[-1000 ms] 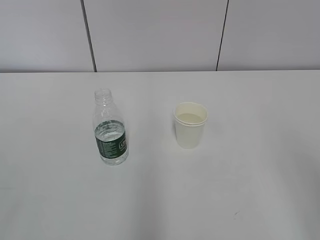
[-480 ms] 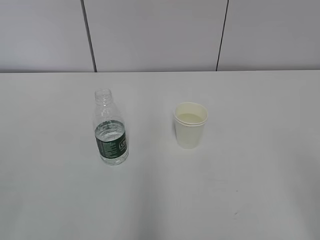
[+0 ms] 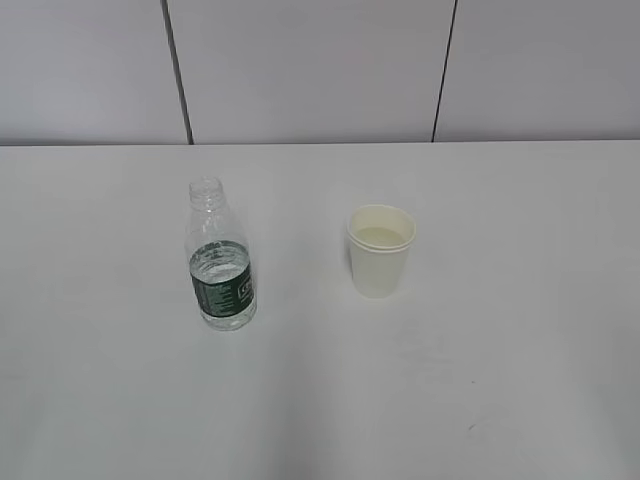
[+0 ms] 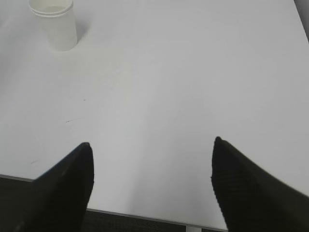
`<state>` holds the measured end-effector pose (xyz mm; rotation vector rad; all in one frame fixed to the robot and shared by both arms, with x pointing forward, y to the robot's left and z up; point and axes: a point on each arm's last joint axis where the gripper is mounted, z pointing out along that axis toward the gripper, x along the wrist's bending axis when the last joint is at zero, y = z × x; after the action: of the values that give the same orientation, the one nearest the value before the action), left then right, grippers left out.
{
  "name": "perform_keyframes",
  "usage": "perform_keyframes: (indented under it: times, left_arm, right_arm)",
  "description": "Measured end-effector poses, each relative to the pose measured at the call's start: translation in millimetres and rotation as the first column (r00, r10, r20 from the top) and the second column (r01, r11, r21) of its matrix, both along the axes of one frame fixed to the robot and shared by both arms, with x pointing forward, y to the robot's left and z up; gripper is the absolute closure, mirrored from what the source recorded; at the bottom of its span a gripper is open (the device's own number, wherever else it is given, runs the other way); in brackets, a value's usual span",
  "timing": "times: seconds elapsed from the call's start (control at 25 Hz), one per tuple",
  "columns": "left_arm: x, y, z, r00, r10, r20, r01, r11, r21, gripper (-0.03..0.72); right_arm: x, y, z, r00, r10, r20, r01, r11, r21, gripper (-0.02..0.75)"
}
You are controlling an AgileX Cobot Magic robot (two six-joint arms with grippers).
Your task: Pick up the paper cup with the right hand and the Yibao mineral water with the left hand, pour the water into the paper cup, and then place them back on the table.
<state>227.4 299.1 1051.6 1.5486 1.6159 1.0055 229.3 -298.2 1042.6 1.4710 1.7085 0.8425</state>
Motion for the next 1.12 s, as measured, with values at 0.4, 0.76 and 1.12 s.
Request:
perform_keyframes:
  times: [0.4,0.76,1.12]
  left_arm:
    - [0.0,-0.1,0.0,1.000,-0.001,0.000,0.001,1.000,-0.001,0.240]
    - [0.4,-4.1,0.1,0.998,-0.070,-0.002,0.070,0.997,0.035,0.240]
    - [0.4,-4.2,0.1,0.997,-0.072,-0.002,0.072,0.997,0.034,0.240]
  right_arm:
    - [-1.0,0.1,-0.2,1.000,0.000,0.004,0.000,1.000,0.004,0.144]
    - [-1.0,0.3,-0.2,1.000,0.000,0.004,0.000,1.000,0.007,0.144]
    - [-1.0,0.3,-0.2,1.000,0.000,0.004,0.000,1.000,0.007,0.145]
